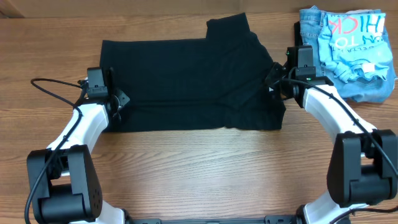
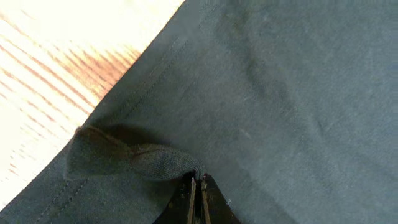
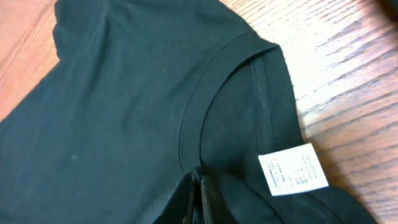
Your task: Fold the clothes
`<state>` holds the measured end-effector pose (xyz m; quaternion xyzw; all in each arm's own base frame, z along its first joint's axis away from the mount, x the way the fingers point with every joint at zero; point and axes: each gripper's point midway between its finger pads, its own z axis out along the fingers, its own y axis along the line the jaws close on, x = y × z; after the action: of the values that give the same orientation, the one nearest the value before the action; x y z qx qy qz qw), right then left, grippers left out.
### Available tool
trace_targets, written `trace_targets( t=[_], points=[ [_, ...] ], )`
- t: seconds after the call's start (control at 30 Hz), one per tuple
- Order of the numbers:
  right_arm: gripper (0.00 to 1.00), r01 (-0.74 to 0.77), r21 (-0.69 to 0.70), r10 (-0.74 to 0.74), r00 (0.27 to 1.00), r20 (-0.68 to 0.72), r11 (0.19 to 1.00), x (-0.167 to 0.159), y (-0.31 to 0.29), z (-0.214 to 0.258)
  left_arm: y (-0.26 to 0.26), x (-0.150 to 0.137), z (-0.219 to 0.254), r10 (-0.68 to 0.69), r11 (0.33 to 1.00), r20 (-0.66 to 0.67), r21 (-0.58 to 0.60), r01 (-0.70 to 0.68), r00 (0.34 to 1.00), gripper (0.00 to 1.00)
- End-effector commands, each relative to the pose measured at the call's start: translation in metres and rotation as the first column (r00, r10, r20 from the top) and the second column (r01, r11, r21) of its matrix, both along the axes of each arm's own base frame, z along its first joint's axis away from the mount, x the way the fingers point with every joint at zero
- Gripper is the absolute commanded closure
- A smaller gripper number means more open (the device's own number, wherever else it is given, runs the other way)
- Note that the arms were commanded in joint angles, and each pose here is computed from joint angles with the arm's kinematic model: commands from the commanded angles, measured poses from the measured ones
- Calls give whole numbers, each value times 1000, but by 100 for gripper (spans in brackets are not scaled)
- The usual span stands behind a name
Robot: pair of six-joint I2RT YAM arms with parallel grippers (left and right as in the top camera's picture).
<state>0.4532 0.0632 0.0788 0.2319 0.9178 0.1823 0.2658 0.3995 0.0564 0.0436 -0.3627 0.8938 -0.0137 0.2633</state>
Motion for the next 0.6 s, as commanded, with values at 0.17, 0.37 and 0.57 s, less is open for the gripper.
trace_targets(
  t=[0.17, 0.37, 0.57],
  points=[
    [96, 4, -9, -3, 997, 83, 1000, 19, 0, 19, 5, 11, 7, -8, 1000, 34, 30, 7, 999, 92],
    [34, -94, -28, 98, 953, 288, 995, 49, 12, 54, 11, 40, 39, -104, 988, 129, 131, 87, 986, 28],
    [33, -258, -109, 278, 927, 252, 960, 43, 23, 70, -4, 47, 97, -201, 976, 96, 108, 190, 975, 96]
  ],
)
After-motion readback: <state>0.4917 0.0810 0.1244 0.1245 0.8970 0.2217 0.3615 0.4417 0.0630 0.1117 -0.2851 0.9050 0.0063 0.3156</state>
